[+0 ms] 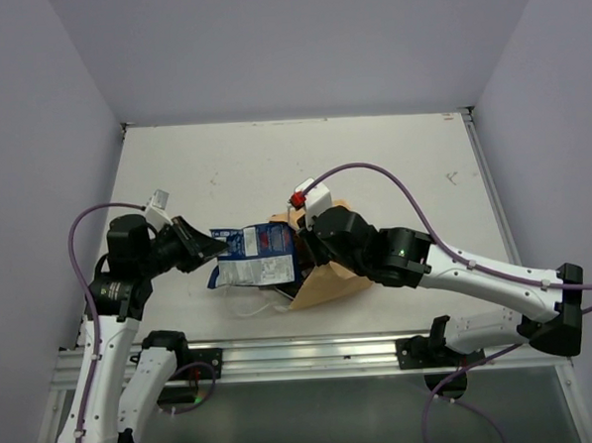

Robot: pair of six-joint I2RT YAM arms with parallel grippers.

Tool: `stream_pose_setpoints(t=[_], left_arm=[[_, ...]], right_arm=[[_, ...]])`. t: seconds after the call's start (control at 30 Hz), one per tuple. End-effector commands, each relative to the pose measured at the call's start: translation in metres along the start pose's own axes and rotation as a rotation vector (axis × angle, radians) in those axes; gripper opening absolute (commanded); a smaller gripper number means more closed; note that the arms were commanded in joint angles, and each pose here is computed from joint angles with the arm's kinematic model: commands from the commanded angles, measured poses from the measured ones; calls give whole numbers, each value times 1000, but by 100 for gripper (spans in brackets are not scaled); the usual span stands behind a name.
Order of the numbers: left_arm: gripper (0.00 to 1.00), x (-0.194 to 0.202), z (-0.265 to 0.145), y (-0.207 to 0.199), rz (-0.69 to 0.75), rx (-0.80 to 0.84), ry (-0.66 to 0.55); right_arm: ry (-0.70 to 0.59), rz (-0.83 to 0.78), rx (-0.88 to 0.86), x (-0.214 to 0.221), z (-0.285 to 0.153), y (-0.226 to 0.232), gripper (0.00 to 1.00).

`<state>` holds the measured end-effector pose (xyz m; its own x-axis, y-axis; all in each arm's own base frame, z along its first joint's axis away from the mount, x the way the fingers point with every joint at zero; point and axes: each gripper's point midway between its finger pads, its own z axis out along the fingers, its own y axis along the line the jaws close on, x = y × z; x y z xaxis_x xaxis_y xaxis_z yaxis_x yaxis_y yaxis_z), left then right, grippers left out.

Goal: Place the snacks into the paper bag
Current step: Place the snack in the paper bag.

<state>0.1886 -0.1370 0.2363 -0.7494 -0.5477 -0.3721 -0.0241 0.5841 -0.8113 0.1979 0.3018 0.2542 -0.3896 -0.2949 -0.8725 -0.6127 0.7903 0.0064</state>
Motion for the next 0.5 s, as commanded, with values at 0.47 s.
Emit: stream_pose_setpoints(t=[0.47], left_arm=[[0, -19, 3, -20, -76, 82, -96]], right_arm=[[-85, 81, -72, -28, -1, 30, 0]])
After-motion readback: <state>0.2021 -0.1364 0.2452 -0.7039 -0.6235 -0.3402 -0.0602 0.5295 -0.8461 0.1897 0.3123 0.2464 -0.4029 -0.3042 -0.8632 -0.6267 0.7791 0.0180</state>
